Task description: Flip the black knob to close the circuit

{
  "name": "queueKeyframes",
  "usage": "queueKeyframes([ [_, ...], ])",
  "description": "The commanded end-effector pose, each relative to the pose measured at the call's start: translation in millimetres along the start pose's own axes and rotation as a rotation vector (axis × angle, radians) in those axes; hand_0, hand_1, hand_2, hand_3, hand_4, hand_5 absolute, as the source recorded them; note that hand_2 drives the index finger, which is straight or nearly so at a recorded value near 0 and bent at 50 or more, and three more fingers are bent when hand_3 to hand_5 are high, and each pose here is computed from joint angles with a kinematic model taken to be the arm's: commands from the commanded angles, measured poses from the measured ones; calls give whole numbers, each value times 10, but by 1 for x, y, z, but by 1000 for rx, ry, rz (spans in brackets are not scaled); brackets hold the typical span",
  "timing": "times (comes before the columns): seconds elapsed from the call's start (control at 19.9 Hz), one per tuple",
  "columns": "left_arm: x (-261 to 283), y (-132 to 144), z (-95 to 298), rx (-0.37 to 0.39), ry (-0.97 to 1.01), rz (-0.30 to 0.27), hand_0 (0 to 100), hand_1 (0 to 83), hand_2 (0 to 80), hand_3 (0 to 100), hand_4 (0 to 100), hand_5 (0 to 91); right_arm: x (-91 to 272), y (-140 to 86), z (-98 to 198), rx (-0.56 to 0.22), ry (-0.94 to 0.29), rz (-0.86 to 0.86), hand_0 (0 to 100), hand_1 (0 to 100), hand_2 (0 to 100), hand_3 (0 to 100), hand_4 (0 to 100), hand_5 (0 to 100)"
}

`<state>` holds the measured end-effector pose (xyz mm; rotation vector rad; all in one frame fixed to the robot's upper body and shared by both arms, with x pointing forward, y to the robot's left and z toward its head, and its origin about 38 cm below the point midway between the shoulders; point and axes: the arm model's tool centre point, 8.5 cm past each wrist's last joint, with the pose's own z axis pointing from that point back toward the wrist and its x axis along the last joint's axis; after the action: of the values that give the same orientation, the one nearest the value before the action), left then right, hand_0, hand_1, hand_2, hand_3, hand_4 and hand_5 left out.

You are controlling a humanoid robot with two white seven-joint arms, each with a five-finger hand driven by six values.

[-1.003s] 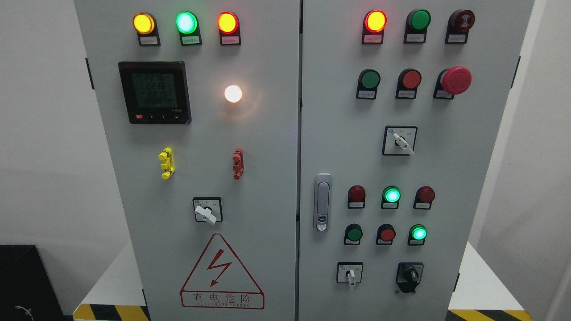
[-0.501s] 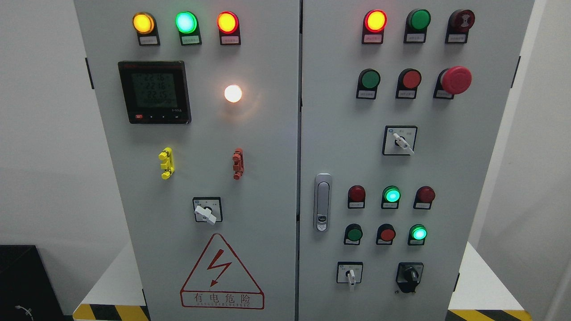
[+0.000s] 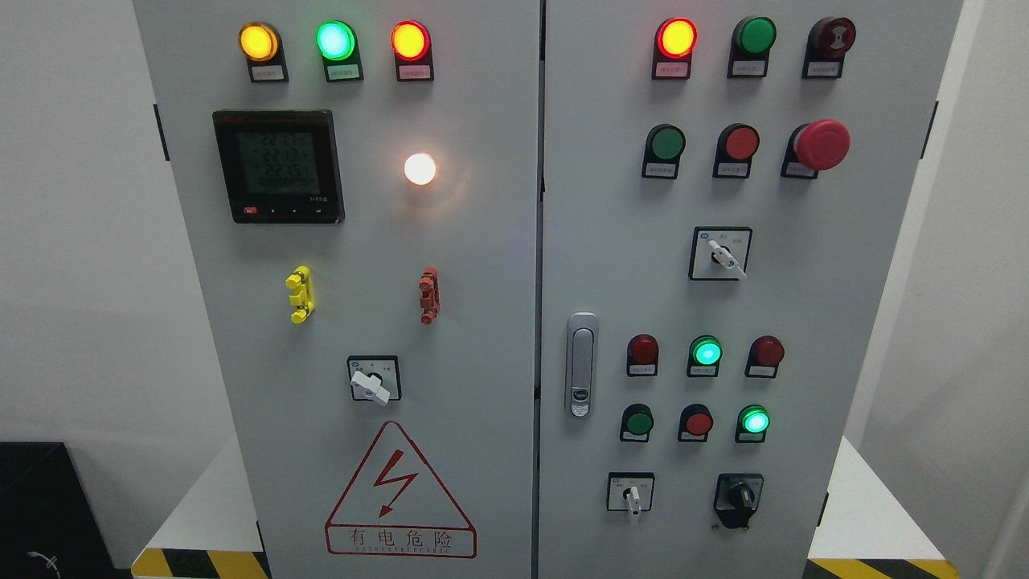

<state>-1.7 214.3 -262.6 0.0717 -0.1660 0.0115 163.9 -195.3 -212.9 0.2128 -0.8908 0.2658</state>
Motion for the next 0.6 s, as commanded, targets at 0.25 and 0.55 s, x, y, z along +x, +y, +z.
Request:
queueKeyframes([
  [0.25,-7,-1,2,-8,20,-41,0,0,0,0,0,0,104,-35,4,-85,-330,133,0,110,0,0,0,0],
  [0.55,-7,-1,2,-8,20,-42,0,0,0,0,0,0,143,-34,11,-101,-454,161,0,113,0,0,0,0],
])
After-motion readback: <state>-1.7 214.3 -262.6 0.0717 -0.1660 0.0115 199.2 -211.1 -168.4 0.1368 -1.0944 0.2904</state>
